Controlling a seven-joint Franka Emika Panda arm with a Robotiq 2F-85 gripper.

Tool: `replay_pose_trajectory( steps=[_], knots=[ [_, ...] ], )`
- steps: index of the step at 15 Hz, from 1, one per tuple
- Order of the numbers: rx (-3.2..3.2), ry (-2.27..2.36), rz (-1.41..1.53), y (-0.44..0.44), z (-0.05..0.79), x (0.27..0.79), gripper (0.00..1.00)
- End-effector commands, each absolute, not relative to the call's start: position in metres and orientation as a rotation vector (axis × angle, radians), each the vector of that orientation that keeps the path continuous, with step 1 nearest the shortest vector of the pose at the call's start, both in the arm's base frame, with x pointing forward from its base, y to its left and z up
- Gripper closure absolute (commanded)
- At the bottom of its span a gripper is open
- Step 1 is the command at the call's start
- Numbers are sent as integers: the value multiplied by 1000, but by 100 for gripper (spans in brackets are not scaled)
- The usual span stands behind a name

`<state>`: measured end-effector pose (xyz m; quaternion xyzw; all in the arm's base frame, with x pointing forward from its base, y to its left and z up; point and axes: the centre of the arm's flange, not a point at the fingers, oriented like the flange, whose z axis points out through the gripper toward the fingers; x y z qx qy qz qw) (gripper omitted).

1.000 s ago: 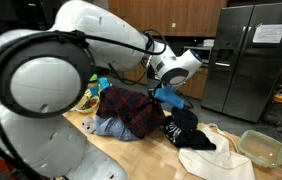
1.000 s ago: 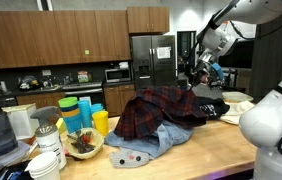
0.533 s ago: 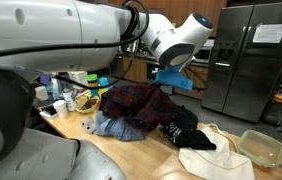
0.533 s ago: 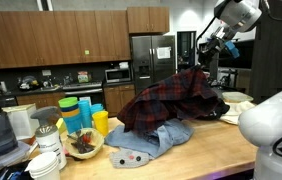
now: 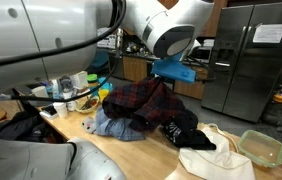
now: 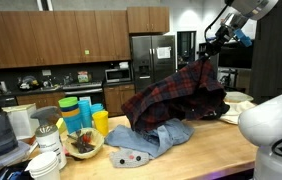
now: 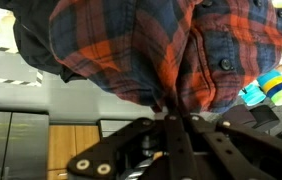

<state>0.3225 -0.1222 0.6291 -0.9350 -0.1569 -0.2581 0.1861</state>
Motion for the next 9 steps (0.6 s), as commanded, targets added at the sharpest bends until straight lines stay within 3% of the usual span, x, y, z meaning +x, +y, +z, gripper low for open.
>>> replay_pose_trajectory(
  steps=[1, 9],
  knots=[
    [-2672, -326, -751, -147, 640, 312, 99],
    [-2638, -104, -782, -199, 635, 304, 99]
  ],
)
